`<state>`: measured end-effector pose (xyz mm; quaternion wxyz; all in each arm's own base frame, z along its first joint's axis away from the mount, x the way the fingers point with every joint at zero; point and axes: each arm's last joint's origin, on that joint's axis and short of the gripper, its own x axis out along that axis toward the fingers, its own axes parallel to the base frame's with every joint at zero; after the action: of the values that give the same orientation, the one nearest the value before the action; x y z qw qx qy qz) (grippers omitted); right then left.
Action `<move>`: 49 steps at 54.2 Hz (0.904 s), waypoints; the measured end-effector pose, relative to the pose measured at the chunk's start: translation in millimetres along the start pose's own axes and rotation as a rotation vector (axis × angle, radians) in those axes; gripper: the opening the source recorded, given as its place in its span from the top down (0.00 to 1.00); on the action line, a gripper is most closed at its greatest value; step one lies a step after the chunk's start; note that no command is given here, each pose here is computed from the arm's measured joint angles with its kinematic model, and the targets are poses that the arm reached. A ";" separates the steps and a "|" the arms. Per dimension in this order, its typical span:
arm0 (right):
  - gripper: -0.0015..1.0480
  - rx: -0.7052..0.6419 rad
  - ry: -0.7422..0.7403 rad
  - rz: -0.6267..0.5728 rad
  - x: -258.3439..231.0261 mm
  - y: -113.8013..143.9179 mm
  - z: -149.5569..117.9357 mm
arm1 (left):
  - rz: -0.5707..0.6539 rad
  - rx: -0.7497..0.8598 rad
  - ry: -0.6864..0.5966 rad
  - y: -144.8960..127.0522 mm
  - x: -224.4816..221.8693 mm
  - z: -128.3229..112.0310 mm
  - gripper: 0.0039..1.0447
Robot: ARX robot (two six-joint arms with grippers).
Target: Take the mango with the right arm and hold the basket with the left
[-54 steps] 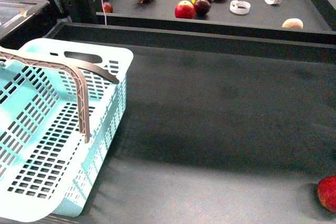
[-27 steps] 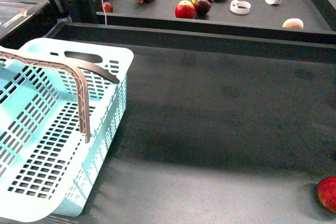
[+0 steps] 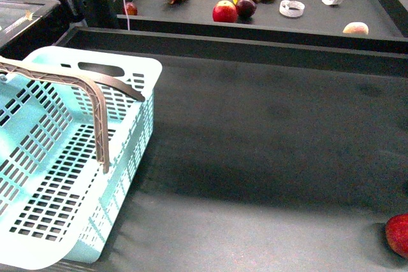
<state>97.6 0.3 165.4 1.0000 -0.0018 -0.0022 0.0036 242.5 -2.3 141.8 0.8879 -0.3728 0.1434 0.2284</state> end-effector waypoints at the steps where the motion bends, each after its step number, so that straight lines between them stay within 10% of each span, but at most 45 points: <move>1: 0.08 0.000 0.000 0.000 0.0 0.0 0.0 | -0.004 -0.011 0.008 -1.9 3.3 -1.0 0.08; 49: 0.08 0.000 0.000 0.000 0.0 0.0 0.0 | -0.007 -0.289 0.127 -26.8 112.8 -29.6 0.10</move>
<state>97.6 0.3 165.4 1.0000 -0.0018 -0.0022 0.0036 350.2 -6.7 89.7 0.8149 -0.5108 0.1635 0.2198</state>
